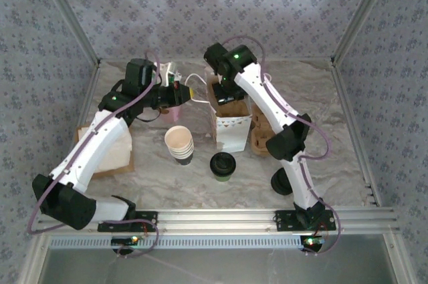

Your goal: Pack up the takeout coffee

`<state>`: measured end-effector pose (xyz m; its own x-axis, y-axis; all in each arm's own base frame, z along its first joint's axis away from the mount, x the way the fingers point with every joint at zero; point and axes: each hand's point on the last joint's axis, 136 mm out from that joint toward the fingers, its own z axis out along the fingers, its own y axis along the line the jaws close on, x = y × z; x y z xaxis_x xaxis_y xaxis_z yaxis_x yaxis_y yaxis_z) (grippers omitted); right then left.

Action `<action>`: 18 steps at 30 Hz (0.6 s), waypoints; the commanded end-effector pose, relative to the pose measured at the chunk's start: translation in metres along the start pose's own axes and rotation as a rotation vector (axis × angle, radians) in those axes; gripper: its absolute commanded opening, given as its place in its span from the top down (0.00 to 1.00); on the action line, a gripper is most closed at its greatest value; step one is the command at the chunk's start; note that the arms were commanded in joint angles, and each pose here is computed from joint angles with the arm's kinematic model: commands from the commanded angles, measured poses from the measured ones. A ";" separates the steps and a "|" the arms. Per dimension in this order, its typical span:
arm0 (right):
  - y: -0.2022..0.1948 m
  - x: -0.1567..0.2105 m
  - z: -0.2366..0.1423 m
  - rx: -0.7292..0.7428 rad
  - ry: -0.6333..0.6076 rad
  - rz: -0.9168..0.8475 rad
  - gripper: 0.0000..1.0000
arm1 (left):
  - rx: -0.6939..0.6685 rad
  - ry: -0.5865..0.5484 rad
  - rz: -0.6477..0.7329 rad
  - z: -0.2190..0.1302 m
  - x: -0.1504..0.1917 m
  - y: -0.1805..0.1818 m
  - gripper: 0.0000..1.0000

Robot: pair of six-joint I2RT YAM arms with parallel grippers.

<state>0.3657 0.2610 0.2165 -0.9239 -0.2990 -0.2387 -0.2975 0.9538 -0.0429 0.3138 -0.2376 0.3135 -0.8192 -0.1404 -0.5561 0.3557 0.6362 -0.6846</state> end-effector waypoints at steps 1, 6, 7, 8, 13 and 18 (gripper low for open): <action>-0.004 0.007 0.003 0.048 0.033 -0.027 0.61 | 0.013 -0.037 0.027 -0.001 -0.011 -0.008 0.96; 0.001 0.008 0.011 0.045 0.051 -0.028 0.61 | 0.012 -0.034 0.029 0.000 -0.010 -0.009 0.96; 0.002 0.008 0.013 0.042 0.054 -0.025 0.61 | 0.012 -0.032 0.028 0.000 -0.009 -0.009 0.96; 0.003 0.008 0.014 0.039 0.054 -0.023 0.61 | 0.011 -0.033 0.029 0.000 -0.009 -0.008 0.96; 0.008 0.009 0.022 0.020 0.073 -0.007 0.61 | 0.011 -0.032 0.032 0.001 -0.009 -0.009 0.96; 0.008 0.010 0.030 0.018 0.088 -0.002 0.61 | 0.008 -0.031 0.032 0.001 -0.008 -0.008 0.96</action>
<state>0.3662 0.2664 0.1955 -0.9307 -0.3105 -0.1935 -0.3045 0.9506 -0.0610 0.3149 -0.2388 0.3115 -0.8172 -0.1398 -0.5592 0.3530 0.6455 -0.6773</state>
